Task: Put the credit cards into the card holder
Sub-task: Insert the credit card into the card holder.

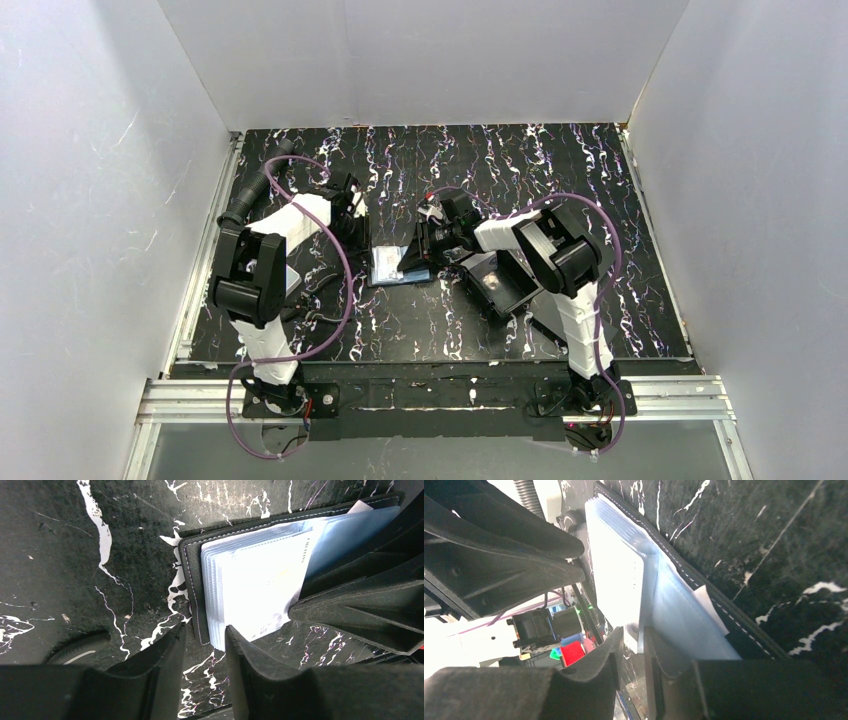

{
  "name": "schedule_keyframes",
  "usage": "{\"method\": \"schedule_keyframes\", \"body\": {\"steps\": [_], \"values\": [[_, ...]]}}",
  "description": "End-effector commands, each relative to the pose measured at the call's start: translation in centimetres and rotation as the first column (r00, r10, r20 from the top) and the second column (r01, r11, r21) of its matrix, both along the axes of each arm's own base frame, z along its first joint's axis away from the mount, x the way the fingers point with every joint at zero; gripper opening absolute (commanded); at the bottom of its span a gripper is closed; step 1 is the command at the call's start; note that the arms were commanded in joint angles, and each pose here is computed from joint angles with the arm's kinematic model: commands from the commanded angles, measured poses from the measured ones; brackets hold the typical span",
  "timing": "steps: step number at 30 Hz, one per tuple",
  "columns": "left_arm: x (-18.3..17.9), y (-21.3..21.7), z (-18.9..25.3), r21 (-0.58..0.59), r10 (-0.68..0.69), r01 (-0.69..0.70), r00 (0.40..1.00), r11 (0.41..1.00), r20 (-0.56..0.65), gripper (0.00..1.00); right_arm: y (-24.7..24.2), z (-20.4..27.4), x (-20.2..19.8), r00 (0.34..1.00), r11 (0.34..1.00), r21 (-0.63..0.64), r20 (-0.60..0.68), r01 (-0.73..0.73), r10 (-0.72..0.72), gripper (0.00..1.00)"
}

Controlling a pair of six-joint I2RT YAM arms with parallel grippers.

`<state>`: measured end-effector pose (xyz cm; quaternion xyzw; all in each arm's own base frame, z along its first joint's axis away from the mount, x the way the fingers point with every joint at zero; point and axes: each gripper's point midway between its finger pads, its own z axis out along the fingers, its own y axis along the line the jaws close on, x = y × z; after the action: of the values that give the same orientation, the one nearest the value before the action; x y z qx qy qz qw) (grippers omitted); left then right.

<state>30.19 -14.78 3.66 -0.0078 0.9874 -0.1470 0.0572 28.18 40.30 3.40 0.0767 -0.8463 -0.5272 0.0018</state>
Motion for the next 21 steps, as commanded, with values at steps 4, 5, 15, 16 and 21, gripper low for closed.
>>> {"method": "schedule_keyframes", "body": {"steps": [4, 5, 15, 16, 21], "values": [[-0.9, 0.7, -0.4, 0.027, 0.001, -0.001, 1.0, 1.0, -0.03, 0.22, -1.0, 1.4, -0.2, 0.998, 1.0, -0.016, 0.056, -0.01, 0.011, 0.29], [-1.0, 0.5, -0.7, 0.02, 0.0, 0.0, 0.999, 1.0, -0.044, 0.2, -1.0, 1.3, -0.2, 0.998, 1.0, -0.015, 0.057, -0.012, 0.013, 0.28], [-1.5, -1.3, -2.2, -0.03, -0.017, 0.014, 0.994, 0.999, -0.111, 0.14, 0.9, 1.9, 0.0, 0.998, 0.999, 0.042, 0.059, -0.026, 0.024, 0.09], [-1.6, -1.4, -2.3, -0.032, -0.018, 0.015, 0.993, 0.999, -0.114, 0.14, 1.2, 2.1, 0.0, 0.998, 0.999, 0.045, 0.06, -0.03, 0.027, 0.08], [-1.6, -1.6, -2.2, -0.026, -0.028, 0.025, 0.994, 0.999, -0.108, 0.13, 1.9, 2.4, -0.3, 0.997, 0.998, 0.055, 0.066, -0.043, 0.04, 0.07]]}}
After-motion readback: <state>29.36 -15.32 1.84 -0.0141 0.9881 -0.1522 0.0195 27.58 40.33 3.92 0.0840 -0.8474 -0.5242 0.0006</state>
